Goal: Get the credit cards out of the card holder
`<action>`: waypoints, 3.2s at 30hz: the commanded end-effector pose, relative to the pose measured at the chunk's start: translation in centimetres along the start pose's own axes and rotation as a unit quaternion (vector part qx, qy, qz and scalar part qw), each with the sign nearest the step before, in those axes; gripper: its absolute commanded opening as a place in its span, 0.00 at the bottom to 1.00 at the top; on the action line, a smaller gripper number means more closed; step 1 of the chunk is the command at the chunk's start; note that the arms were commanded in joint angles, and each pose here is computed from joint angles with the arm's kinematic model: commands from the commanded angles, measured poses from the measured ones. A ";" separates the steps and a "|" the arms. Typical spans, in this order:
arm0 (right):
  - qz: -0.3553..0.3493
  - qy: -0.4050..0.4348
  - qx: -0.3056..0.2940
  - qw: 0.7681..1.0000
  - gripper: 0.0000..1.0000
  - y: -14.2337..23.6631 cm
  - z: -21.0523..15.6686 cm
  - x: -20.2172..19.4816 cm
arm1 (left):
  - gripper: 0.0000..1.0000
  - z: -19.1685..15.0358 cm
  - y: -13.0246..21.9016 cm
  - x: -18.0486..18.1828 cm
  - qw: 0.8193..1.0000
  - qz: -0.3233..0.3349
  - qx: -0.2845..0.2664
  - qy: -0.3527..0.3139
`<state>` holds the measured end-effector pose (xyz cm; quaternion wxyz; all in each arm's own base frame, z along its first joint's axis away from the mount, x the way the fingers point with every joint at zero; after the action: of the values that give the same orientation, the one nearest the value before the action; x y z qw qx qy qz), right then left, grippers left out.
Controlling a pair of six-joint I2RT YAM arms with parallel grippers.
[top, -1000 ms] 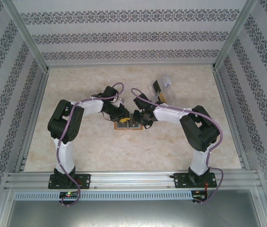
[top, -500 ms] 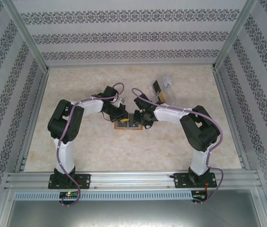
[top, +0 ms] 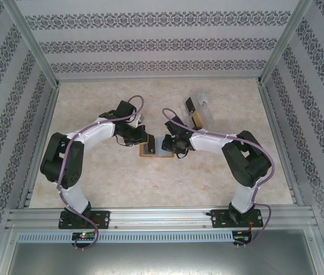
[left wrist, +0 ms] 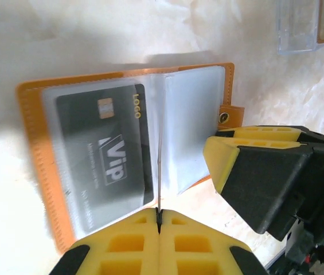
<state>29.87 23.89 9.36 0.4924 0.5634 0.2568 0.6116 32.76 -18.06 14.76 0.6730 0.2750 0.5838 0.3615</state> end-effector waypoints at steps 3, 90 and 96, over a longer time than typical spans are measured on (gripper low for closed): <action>0.087 0.042 -0.075 0.993 0.43 4.8 1.0 1.9 | 0.00 -0.4 2.7 0.1 0.999 0.016 -0.027 -0.019; -0.105 0.238 -0.181 0.949 0.01 7.1 20.3 -3.9 | 1.00 -1.5 15.0 2.4 0.981 0.064 -0.179 0.028; -0.099 0.236 -0.172 0.951 0.01 5.6 21.7 -4.4 | 1.00 -1.2 14.3 2.9 0.983 0.067 -0.169 0.036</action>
<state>47.19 12.70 17.31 0.5744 0.2842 0.3100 0.7023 29.40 -7.88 24.86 0.6748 0.1680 0.5126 0.5037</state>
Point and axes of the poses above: each hand's point on the last joint's axis, 136 mm out from that joint toward the fingers, its own y axis back along the fingers, its own x axis along the line the jaws close on, z = x × y, the point moved 7 cm from there along y, back along the fingers, and after that the axes turned 1 degree about -y, right-handed, at the moved point
